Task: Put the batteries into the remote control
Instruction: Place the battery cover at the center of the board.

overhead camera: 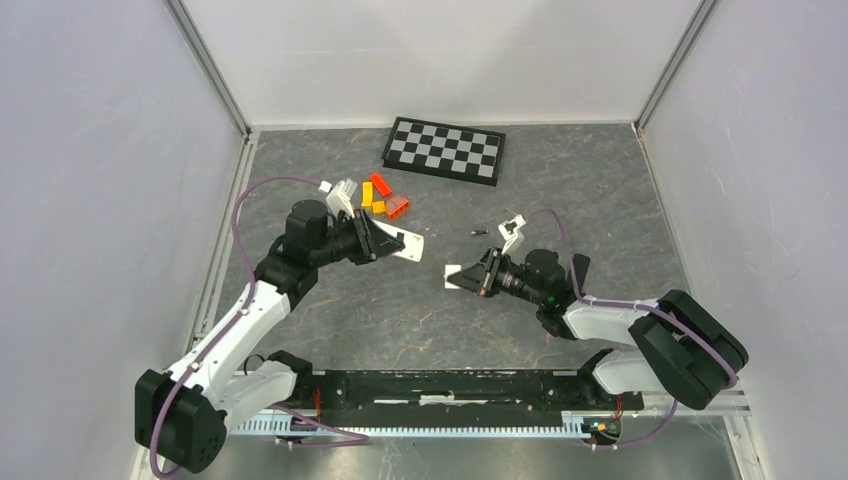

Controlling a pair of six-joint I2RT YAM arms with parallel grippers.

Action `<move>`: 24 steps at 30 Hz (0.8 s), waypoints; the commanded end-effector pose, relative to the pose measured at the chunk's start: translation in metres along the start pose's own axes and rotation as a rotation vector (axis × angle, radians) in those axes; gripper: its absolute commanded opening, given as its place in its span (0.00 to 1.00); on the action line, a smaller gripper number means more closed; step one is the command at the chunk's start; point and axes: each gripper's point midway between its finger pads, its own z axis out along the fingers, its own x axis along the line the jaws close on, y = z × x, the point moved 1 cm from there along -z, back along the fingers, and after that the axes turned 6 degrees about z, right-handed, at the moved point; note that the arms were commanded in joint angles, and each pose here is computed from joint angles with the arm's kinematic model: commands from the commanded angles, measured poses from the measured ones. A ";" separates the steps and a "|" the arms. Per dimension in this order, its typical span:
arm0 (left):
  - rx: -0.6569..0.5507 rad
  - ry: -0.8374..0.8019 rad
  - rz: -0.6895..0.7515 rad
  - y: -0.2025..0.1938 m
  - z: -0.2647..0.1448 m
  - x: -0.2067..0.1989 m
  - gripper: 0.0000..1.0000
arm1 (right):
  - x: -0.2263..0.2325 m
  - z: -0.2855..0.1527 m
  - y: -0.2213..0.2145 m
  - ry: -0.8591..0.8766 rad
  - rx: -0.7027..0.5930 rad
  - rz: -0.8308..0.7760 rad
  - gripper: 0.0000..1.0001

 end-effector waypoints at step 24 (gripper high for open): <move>-0.061 -0.136 0.142 0.007 -0.008 -0.022 0.02 | -0.104 -0.060 0.022 -0.682 -0.052 -0.296 0.71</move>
